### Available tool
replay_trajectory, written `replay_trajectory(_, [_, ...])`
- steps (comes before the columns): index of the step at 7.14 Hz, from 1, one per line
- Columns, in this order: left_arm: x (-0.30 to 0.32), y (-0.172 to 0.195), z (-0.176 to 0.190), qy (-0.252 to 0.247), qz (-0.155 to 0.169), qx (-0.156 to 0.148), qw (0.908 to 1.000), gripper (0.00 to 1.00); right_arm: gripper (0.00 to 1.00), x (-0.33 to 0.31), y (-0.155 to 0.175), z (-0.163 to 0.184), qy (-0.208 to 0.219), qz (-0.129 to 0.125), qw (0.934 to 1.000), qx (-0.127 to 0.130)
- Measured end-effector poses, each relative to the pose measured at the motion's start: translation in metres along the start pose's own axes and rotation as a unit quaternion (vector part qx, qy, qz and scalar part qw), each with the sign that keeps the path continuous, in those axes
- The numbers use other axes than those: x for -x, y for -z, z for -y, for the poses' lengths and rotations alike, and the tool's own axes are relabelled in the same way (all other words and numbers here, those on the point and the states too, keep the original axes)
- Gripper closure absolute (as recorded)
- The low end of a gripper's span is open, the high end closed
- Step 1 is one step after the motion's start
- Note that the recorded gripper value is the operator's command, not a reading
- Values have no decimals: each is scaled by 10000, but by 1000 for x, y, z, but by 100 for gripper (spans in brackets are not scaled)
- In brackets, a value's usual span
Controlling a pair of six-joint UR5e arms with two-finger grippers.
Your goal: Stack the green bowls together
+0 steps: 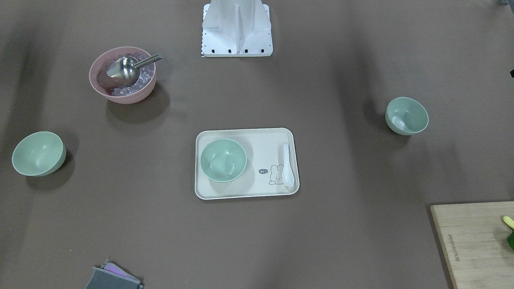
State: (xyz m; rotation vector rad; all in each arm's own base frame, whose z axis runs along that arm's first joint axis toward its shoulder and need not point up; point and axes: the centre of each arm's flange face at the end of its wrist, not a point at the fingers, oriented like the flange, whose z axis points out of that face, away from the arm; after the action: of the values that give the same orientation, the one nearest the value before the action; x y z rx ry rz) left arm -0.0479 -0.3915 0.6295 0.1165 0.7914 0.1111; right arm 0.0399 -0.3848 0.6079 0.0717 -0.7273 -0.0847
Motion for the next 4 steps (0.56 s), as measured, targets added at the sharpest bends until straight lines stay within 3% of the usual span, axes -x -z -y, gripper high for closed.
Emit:
replay_trajectory(1, [-3,4,6,-53,4,-60,10000,2,0,3,3,3,173,12,9996,-204])
replay_trajectory(2, [-8,11,17,-151,11,-177,9997,2,0,8,8,8,482,39,9973,-561])
replay_trajectory(4, [-25,33,45,-789,69,-873,9930,2,0,26,22,16,1063,331,9867,-1181])
